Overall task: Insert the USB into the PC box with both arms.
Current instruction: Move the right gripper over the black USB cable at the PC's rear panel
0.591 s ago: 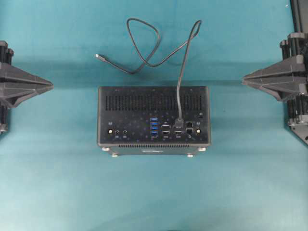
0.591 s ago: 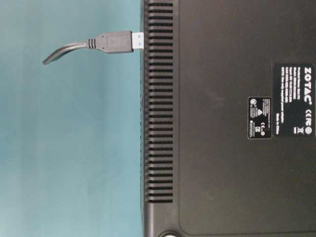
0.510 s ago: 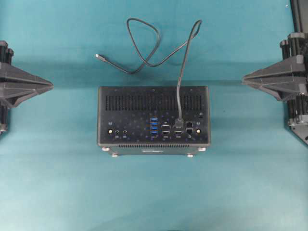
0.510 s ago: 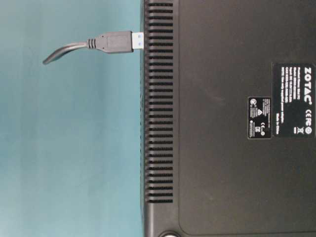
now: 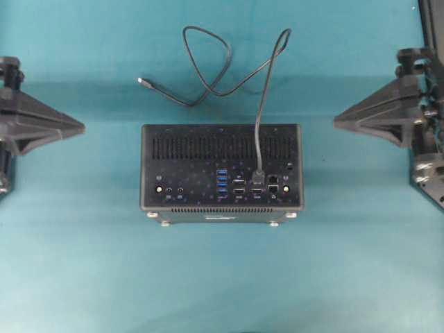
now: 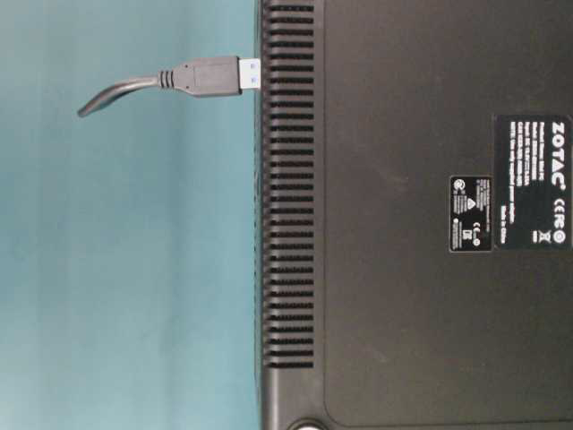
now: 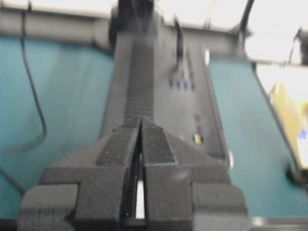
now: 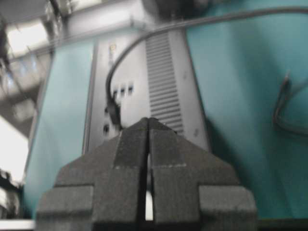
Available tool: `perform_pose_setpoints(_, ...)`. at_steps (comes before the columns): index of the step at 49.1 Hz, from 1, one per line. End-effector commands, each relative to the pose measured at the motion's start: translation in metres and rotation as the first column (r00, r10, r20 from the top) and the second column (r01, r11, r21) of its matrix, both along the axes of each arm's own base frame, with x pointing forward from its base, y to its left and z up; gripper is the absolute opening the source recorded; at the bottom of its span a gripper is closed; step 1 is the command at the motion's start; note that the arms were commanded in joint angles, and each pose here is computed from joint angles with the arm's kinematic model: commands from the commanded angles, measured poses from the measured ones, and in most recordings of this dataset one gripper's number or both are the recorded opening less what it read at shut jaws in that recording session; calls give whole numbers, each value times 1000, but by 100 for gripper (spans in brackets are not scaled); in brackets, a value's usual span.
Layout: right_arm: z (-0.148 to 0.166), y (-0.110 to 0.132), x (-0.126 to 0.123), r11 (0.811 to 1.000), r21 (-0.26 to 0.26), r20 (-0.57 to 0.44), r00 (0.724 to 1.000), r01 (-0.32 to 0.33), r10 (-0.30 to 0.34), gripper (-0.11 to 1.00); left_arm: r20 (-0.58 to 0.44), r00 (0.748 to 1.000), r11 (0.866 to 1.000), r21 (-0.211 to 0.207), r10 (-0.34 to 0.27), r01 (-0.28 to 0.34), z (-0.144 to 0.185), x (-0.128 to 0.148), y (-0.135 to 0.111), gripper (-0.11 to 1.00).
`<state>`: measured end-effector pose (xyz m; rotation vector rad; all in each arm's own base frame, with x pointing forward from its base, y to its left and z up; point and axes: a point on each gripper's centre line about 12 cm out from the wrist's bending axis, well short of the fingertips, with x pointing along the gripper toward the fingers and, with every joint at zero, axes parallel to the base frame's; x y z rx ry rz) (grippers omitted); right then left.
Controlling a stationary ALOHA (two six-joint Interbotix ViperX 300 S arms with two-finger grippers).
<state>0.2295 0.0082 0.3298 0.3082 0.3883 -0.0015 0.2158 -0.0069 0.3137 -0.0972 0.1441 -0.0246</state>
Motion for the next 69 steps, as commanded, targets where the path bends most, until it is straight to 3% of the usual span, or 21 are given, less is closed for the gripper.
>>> perform_pose_setpoints(1,18,5,9,1000,11,-126,992,-27,28,-1,-28,1000,1000,-2,-7,6,11,5,-2,0)
perform_pose_setpoints(9,32,8,24,998,11,-321,945,-58,58,-1,-95,995,1000,-1,-5,5,16,4,-2,0)
perform_pose_setpoints(20,54,13,51,996,-13,-369,926,-88,77,-1,-145,989,999,-42,7,-13,19,4,0,0)
perform_pose_setpoints(29,46,17,67,994,-17,-496,864,-113,89,-1,-203,979,999,-39,13,-21,16,2,1,0)
perform_pose_setpoints(39,46,18,76,993,-16,-505,858,-114,90,6,-204,979,999,-39,11,-20,16,2,0,0)
perform_pose_setpoints(47,49,21,80,992,-15,-501,860,-121,98,27,-212,977,999,-40,11,-20,14,3,0,0)
perform_pose_setpoints(58,42,26,89,991,-13,-519,847,-136,109,84,-215,977,999,-41,12,-21,13,3,0,0)
perform_pose_setpoints(61,39,29,92,989,-16,-527,842,-146,115,88,-231,973,999,-45,12,-23,7,2,0,0)
perform_pose_setpoints(69,26,28,98,989,-33,-553,827,-144,102,84,-242,970,999,-46,13,-25,2,1,0,0)
